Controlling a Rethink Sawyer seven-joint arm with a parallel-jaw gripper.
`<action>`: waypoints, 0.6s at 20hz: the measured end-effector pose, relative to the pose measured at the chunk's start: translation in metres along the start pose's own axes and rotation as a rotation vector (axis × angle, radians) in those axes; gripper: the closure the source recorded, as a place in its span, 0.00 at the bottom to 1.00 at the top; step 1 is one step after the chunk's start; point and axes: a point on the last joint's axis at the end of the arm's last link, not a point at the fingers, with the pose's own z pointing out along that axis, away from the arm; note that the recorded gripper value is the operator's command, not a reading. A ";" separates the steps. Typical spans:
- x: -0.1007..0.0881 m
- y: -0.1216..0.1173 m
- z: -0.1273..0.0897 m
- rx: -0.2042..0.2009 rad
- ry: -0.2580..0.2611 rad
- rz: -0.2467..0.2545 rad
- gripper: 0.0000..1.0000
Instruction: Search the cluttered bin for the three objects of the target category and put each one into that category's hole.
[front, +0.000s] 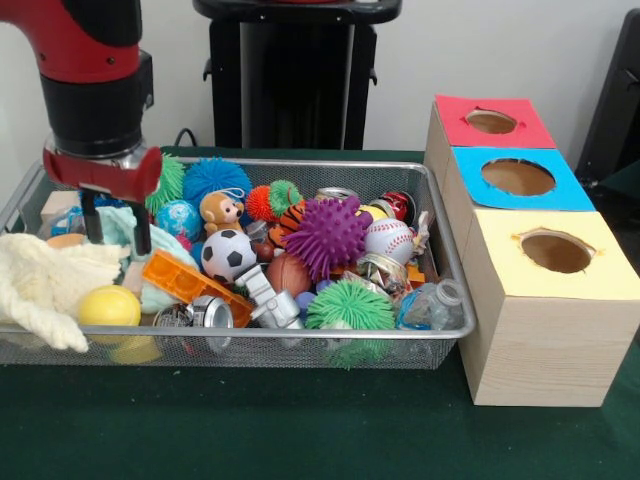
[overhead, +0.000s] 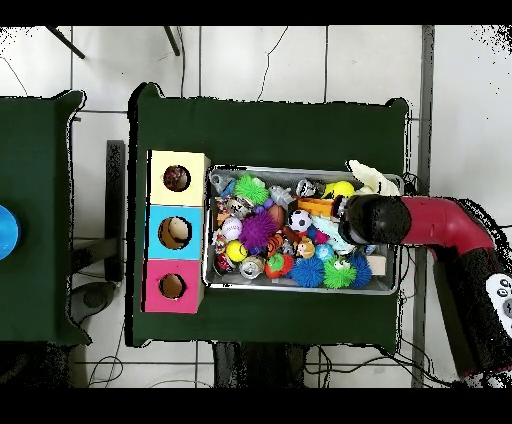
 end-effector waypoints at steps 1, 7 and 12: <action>0.002 0.002 0.004 -0.002 0.005 -0.004 0.00; 0.011 0.009 0.022 -0.008 0.029 -0.021 0.00; 0.014 0.010 0.030 -0.007 0.028 -0.033 0.00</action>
